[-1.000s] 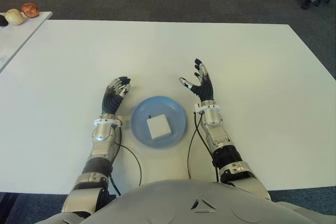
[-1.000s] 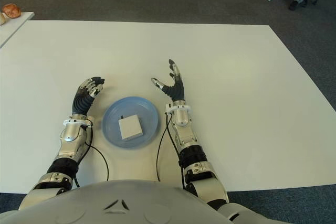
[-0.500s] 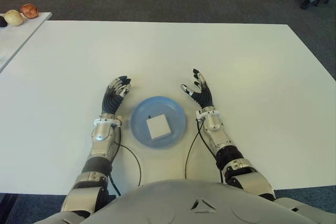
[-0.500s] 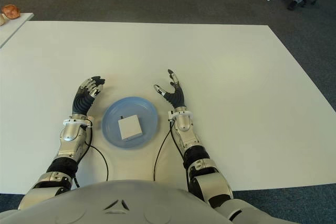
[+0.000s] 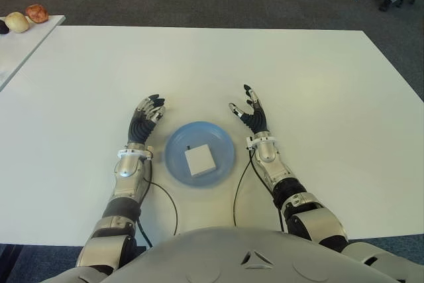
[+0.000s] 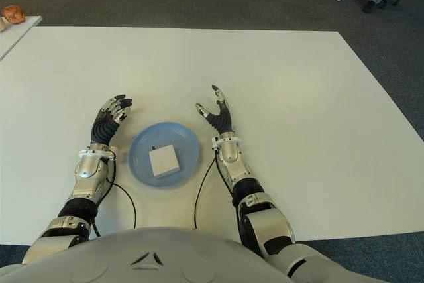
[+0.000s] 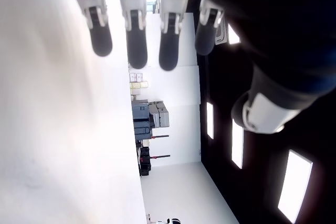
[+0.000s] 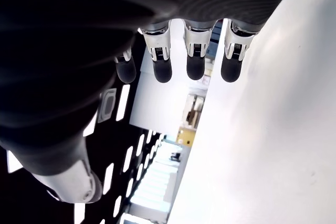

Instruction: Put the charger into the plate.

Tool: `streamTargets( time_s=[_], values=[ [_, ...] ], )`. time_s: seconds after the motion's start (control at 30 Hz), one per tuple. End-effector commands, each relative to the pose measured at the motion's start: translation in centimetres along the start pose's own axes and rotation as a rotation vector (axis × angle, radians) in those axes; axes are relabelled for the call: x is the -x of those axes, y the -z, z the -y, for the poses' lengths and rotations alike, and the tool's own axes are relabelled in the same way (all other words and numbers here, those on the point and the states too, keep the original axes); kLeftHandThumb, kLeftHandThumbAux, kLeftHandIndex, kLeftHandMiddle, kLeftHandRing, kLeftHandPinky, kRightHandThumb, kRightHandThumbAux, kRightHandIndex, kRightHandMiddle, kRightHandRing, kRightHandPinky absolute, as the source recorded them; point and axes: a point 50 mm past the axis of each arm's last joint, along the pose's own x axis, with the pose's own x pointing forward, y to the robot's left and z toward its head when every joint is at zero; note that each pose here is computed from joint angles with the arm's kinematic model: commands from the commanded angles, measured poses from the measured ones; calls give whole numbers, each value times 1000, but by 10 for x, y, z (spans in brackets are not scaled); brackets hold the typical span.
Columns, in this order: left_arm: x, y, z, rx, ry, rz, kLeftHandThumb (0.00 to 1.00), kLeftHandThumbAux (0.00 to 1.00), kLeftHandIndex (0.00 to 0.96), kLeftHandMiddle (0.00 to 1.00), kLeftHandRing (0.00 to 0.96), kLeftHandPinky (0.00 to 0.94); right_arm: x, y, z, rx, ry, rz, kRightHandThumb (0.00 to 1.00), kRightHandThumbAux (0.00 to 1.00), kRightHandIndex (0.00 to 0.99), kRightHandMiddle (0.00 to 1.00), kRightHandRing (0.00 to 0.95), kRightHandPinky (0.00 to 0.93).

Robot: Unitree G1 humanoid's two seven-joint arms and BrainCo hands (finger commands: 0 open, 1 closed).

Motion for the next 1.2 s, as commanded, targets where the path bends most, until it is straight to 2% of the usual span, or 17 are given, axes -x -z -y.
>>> streamTargets(
  time_s=[0.03,0.3,0.57,1.2],
  values=[
    [43,50,-1,49,-12,-296,0,617,101,158,151,141,21,27,-1,-42,-13,-141,0,745,63,79,49,52],
    [43,49,-2,73,-10,-289,0,633,41,72,67,68,22,29,-1,-91,-17,-147,0,779,75,83,53,62],
    [44,49,-2,79,-7,-296,0,655,7,18,10,17,24,31,-1,-119,-15,-162,0,763,82,89,57,57],
    [43,47,0,48,-17,-298,0,637,0,0,0,0,28,34,-5,-141,-5,-191,0,745,65,57,30,48]
  ],
)
